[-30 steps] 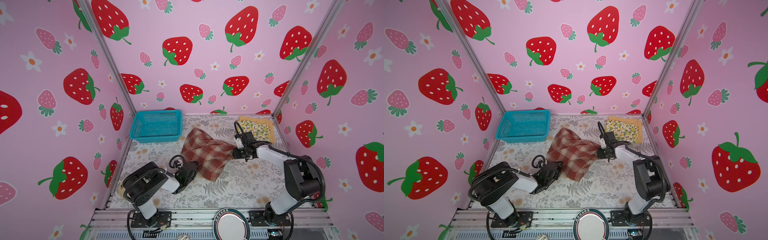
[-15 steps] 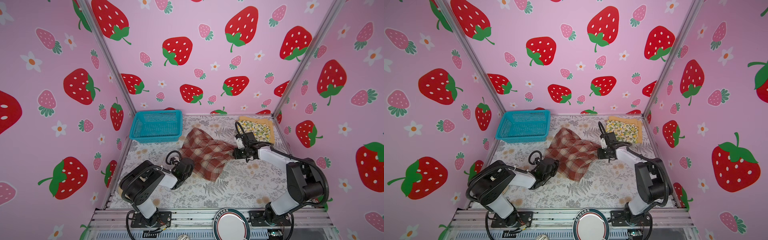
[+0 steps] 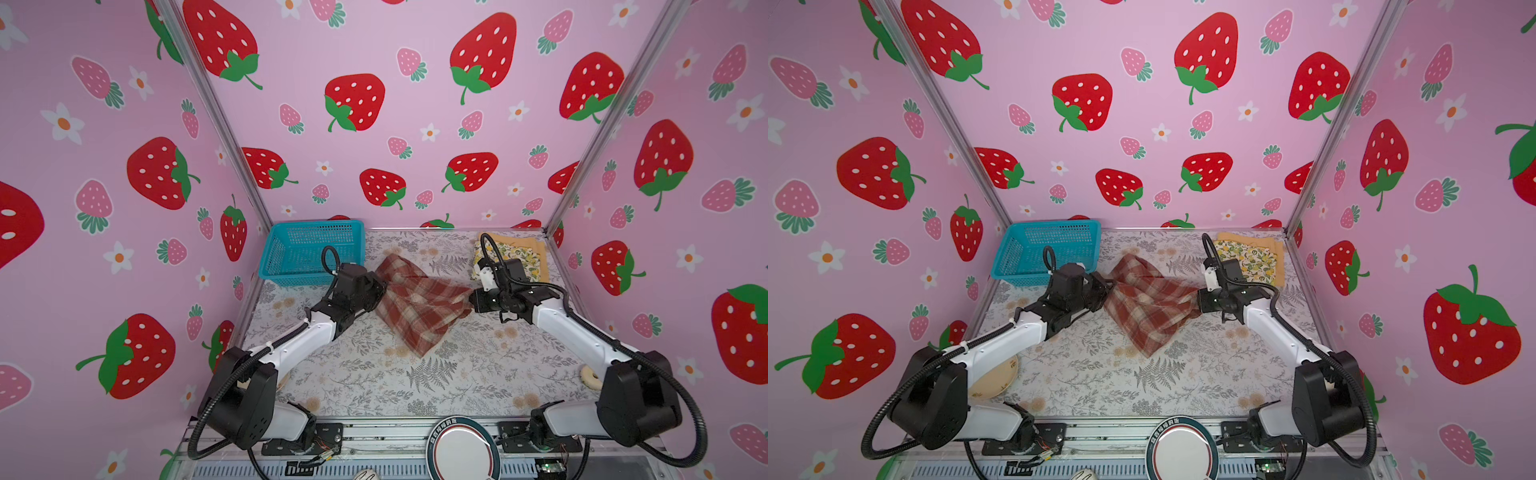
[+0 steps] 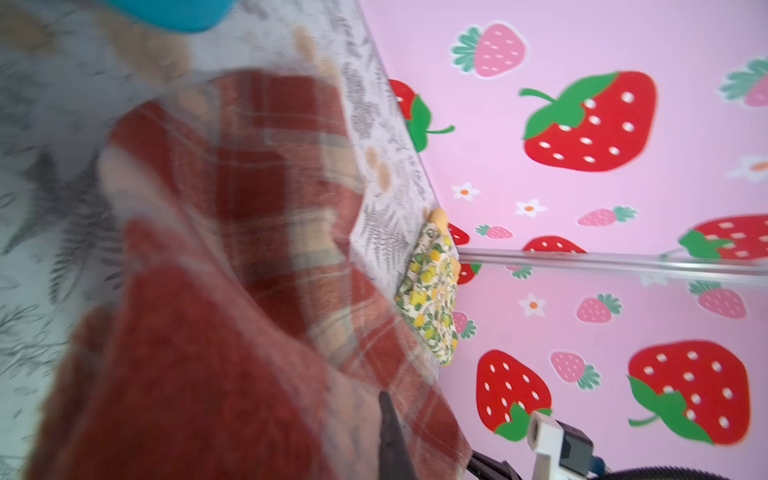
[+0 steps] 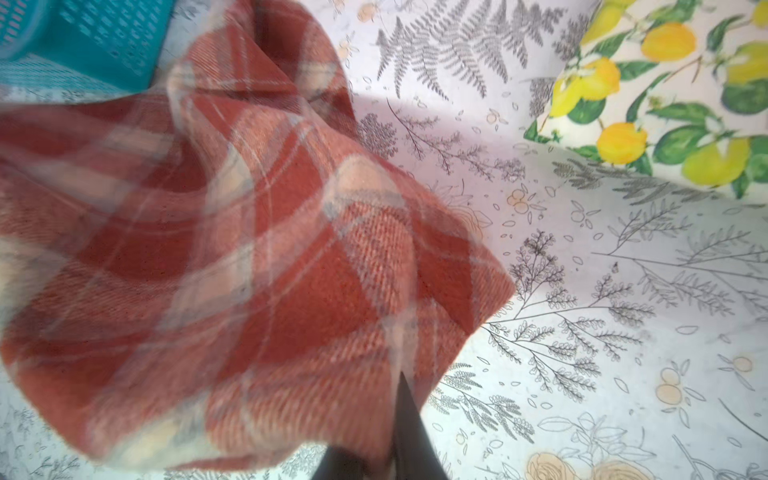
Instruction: Fold and stack the skirts
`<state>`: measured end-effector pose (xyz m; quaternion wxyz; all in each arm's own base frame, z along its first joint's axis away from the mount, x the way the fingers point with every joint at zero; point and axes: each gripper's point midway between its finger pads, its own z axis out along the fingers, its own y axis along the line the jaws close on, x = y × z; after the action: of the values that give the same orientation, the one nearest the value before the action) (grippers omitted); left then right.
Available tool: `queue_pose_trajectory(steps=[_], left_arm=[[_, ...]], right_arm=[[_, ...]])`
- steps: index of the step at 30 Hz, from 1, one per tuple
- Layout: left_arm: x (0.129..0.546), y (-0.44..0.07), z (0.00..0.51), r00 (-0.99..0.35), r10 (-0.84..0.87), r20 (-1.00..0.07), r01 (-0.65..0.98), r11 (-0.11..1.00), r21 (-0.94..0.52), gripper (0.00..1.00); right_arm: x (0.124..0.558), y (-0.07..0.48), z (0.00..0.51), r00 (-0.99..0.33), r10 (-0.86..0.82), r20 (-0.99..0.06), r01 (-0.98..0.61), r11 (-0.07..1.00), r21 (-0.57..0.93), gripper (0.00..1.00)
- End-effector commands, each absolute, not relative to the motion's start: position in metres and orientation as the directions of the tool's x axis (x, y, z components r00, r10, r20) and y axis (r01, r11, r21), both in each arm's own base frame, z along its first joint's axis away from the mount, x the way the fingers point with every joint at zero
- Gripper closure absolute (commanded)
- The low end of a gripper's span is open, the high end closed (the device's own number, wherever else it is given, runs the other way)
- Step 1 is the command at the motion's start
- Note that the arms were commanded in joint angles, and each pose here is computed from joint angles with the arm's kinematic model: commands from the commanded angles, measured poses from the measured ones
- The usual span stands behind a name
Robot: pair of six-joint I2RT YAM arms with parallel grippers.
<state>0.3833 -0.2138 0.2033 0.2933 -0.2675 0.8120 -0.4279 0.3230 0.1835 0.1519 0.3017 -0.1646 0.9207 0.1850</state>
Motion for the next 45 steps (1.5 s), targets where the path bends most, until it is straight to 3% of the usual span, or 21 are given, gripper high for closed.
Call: queue_pose_trajectory(steps=[1, 18, 23, 26, 31, 36, 45], left_arm=[[0.359, -0.222, 0.210, -0.835, -0.468, -0.287, -0.088, 0.631, -0.771, 1.00], [0.370, -0.178, 0.324, -0.777, -0.410, -0.478, 0.051, 0.716, -0.697, 1.00], [0.376, -0.179, 0.360, -0.765, -0.388, -0.513, 0.098, 0.719, -0.688, 1.00], [0.380, -0.183, 0.379, -0.761, -0.376, -0.528, 0.124, 0.716, -0.687, 1.00], [0.378, -0.198, 0.377, -0.788, -0.339, -0.514, 0.149, 0.705, -0.694, 1.00], [0.386, -0.208, 0.336, -0.828, -0.298, -0.475, 0.124, 0.729, -0.674, 1.00], [0.436, -0.220, 0.276, -0.855, -0.292, -0.429, 0.056, 0.769, -0.637, 1.00]], right_arm=[[0.317, 0.187, 0.183, -0.722, -0.216, -0.657, -0.462, 0.858, 0.225, 0.87], [0.308, 0.164, 0.263, -0.652, -0.204, -0.730, -0.430, 0.893, 0.135, 0.87], [0.301, 0.174, 0.276, -0.622, -0.225, -0.750, -0.498, 0.853, 0.156, 0.86], [0.287, 0.195, 0.283, -0.605, -0.253, -0.755, -0.602, 0.766, 0.226, 0.81], [0.272, 0.211, 0.261, -0.676, -0.258, -0.691, -0.625, 0.697, 0.352, 0.81], [0.265, 0.223, 0.225, -0.761, -0.236, -0.605, -0.588, 0.646, 0.487, 0.81], [0.273, 0.186, 0.125, -0.902, -0.150, -0.404, -0.377, 0.728, 0.572, 0.81]])
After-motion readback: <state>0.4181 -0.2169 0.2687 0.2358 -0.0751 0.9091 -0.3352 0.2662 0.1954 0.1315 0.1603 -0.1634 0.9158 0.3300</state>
